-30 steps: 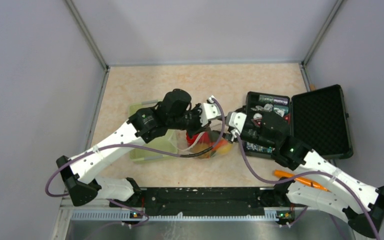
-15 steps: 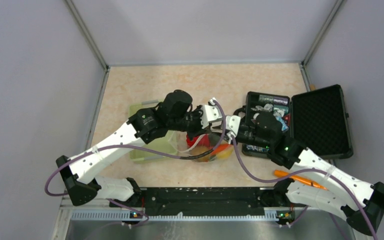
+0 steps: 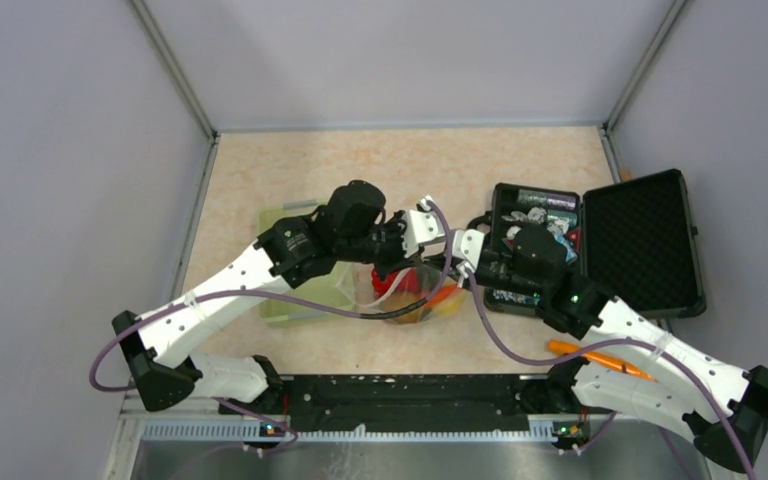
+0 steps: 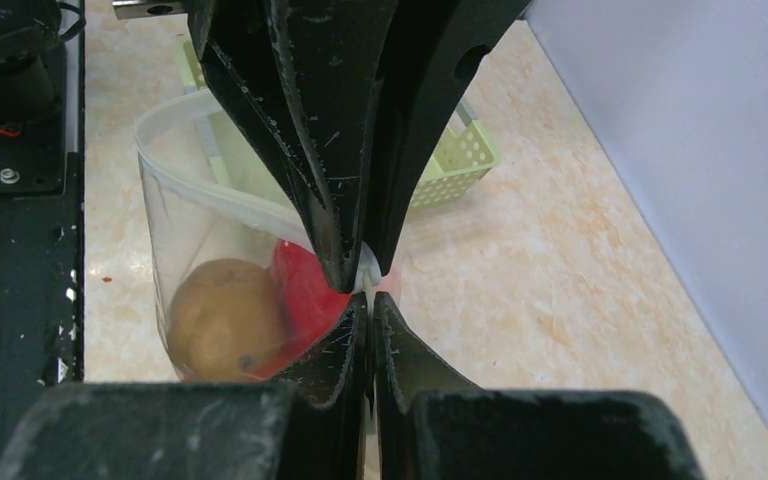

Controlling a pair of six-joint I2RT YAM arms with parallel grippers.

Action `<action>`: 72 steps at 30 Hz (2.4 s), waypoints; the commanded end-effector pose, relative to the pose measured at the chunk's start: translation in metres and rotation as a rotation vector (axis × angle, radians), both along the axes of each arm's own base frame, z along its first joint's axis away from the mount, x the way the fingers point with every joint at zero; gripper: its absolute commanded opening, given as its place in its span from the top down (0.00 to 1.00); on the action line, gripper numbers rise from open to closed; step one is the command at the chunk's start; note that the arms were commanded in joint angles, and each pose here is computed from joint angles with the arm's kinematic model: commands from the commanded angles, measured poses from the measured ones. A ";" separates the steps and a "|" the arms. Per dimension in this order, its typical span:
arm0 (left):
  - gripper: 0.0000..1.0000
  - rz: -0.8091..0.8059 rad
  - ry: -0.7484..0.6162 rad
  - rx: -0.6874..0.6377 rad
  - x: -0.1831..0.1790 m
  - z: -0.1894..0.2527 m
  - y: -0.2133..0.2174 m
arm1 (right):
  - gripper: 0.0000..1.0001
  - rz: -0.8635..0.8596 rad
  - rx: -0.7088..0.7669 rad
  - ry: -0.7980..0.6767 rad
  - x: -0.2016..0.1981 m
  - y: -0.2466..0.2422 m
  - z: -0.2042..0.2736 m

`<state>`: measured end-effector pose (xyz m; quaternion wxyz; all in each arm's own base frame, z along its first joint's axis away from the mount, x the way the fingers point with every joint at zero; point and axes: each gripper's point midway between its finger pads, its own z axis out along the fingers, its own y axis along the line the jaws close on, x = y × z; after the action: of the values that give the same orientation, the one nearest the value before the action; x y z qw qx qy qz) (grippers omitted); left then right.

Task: Place the food in the zip-top bag and seal the zipper
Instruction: Zip the zipper food storage bag at the center of the board.

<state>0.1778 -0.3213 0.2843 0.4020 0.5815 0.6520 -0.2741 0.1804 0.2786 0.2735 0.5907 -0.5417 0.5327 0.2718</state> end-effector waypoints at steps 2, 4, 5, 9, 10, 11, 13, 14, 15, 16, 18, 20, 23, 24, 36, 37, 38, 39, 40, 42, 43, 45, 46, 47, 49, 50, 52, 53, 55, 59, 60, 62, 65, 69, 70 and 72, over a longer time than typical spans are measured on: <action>1.00 0.033 -0.041 -0.025 0.004 0.009 0.002 | 1.00 -0.082 0.092 -0.029 0.012 -0.003 0.028; 1.00 0.070 -0.046 -0.016 0.008 0.008 0.007 | 1.00 -0.119 0.095 -0.019 0.017 -0.006 0.027; 1.00 0.085 -0.049 -0.012 0.009 0.007 0.011 | 1.00 -0.128 0.097 -0.014 0.018 -0.007 0.028; 1.00 0.111 -0.079 0.009 0.011 -0.002 0.020 | 1.00 -0.146 0.149 -0.020 0.019 -0.009 0.036; 1.00 0.118 -0.082 0.015 0.012 -0.002 0.022 | 1.00 -0.150 0.166 -0.025 0.018 -0.010 0.039; 1.00 0.123 -0.083 0.020 0.012 -0.003 0.025 | 1.00 -0.153 0.178 -0.029 0.017 -0.011 0.041; 1.00 0.125 -0.088 0.018 0.011 -0.001 0.026 | 1.00 -0.159 0.196 -0.035 0.017 -0.014 0.044; 1.00 0.126 -0.092 0.015 0.011 0.000 0.027 | 1.00 -0.162 0.201 -0.035 0.016 -0.015 0.044; 1.00 0.127 -0.097 0.013 0.011 0.000 0.028 | 1.00 -0.165 0.203 -0.034 0.016 -0.015 0.044; 1.00 0.130 -0.103 0.012 0.012 0.000 0.029 | 1.00 -0.172 0.206 -0.032 0.017 -0.016 0.043; 1.00 0.143 -0.117 0.013 0.014 0.001 0.032 | 1.00 -0.188 0.208 -0.027 0.018 -0.019 0.041; 1.00 0.159 -0.121 0.016 0.015 0.001 0.034 | 1.00 -0.213 0.214 -0.025 0.020 -0.023 0.039; 1.00 0.187 -0.122 0.022 0.017 0.000 0.039 | 1.00 -0.225 0.227 -0.026 0.019 -0.026 0.038; 1.00 0.190 -0.123 0.025 0.017 -0.001 0.040 | 1.00 -0.226 0.232 -0.027 0.019 -0.027 0.038; 1.00 0.254 -0.173 0.042 0.023 -0.004 0.057 | 1.00 -0.313 0.247 -0.025 0.026 -0.042 0.031; 1.00 0.255 -0.171 0.043 0.023 -0.005 0.058 | 1.00 -0.321 0.252 -0.027 0.027 -0.044 0.032; 1.00 0.257 -0.170 0.040 0.023 -0.004 0.058 | 1.00 -0.324 0.252 -0.027 0.027 -0.044 0.032; 1.00 0.257 -0.169 0.041 0.022 -0.005 0.059 | 1.00 -0.327 0.253 -0.027 0.027 -0.045 0.032; 1.00 0.258 -0.169 0.041 0.022 -0.005 0.059 | 1.00 -0.331 0.255 -0.024 0.027 -0.046 0.032; 1.00 0.280 -0.178 0.051 0.025 -0.006 0.063 | 1.00 -0.339 0.255 -0.021 0.028 -0.047 0.032; 1.00 0.285 -0.182 0.050 0.026 -0.005 0.063 | 1.00 -0.344 0.256 -0.020 0.029 -0.048 0.032; 1.00 0.289 -0.185 0.049 0.026 -0.005 0.064 | 1.00 -0.345 0.259 -0.017 0.029 -0.048 0.032; 1.00 0.291 -0.188 0.044 0.027 -0.003 0.064 | 1.00 -0.333 0.256 -0.014 0.027 -0.046 0.031; 1.00 0.291 -0.190 0.039 0.027 -0.003 0.064 | 1.00 -0.309 0.249 -0.009 0.024 -0.043 0.029; 1.00 0.287 -0.190 0.022 0.027 0.000 0.060 | 1.00 -0.251 0.233 0.003 0.017 -0.036 0.027; 1.00 0.280 -0.187 0.016 0.027 -0.001 0.058 | 1.00 -0.214 0.220 0.021 0.012 -0.031 0.023; 1.00 0.248 -0.169 0.001 0.023 -0.001 0.051 | 0.86 -0.144 0.189 0.040 0.003 -0.022 0.020; 1.00 0.231 -0.160 -0.003 0.021 -0.001 0.047 | 0.75 -0.116 0.174 0.046 0.000 -0.019 0.019; 1.00 0.196 -0.141 -0.004 0.018 -0.003 0.041 | 0.60 -0.081 0.148 0.048 -0.003 -0.014 0.018; 1.00 0.134 -0.106 0.001 0.013 -0.003 0.028 | 0.54 -0.049 0.084 0.034 -0.002 -0.009 0.015; 1.00 0.118 -0.097 -0.002 0.011 -0.002 0.025 | 0.54 -0.040 0.064 0.030 -0.001 -0.007 0.013; 1.00 0.106 -0.087 -0.010 0.011 0.001 0.020 | 0.54 -0.038 0.047 0.022 0.003 -0.003 0.014; 1.00 0.069 -0.075 -0.034 0.006 0.008 0.013 | 0.54 -0.005 0.009 0.024 0.005 0.005 0.006; 1.00 0.089 -0.100 -0.051 0.010 0.013 0.014 | 0.55 0.019 -0.008 0.022 0.002 0.007 0.001; 1.00 0.082 -0.099 -0.055 0.009 0.014 0.013 | 0.56 0.025 -0.004 0.018 0.001 0.007 0.000; 1.00 0.065 -0.085 -0.061 0.004 0.013 0.013 | 0.60 0.022 0.016 0.008 0.001 0.007 0.002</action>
<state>0.1848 -0.2957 0.2561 0.4051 0.5673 0.6830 -0.2179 0.1840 0.2829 0.2544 0.5644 -0.5385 0.5607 0.2776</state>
